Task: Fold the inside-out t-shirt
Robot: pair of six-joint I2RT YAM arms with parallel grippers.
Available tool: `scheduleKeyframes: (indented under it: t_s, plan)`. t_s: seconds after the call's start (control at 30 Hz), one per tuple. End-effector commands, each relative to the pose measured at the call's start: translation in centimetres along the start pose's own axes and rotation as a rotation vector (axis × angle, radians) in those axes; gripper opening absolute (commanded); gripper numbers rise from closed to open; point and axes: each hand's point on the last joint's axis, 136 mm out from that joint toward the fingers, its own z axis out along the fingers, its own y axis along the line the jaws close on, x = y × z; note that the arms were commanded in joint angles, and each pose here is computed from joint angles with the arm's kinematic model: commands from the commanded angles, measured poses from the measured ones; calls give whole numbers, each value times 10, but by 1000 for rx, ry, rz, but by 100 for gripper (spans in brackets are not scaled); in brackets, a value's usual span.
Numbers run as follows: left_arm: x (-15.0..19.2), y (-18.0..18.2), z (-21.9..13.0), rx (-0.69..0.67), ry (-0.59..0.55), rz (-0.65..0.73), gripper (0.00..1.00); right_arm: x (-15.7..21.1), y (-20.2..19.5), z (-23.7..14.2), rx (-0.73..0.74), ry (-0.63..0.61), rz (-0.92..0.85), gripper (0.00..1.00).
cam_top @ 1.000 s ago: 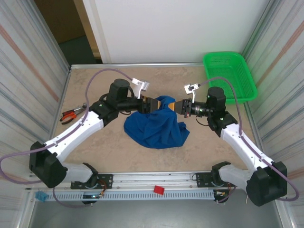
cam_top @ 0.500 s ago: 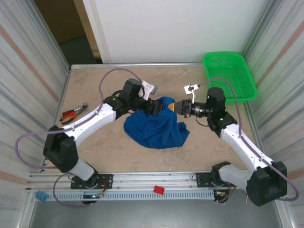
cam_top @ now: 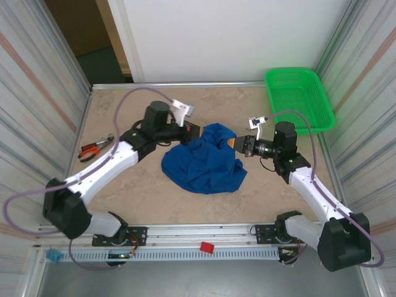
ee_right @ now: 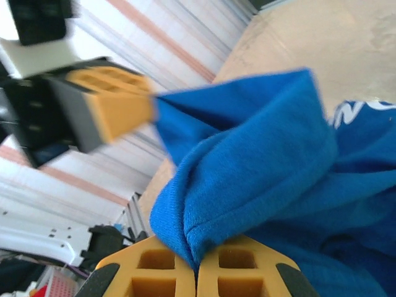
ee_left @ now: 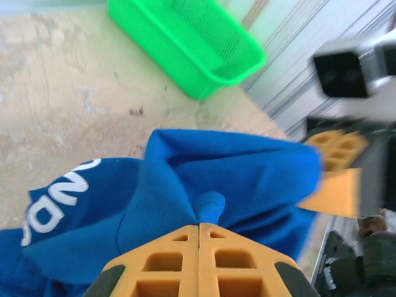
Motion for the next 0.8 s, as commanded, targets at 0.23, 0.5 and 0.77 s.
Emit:
scheduleKeyframes:
  t_s: [0.23, 0.5, 0.77]
  plan:
    - [-21, -17, -20, 82, -110, -10, 0, -4, -5, 1, 7, -15, 9, 0]
    - [-48, -72, -31, 404, -184, 14, 0, -11, -33, -21, 327, -57, -13, 63]
    - [-55, -92, -37, 508, -176, 16, 0, -29, 10, -7, 305, -5, -213, 65]
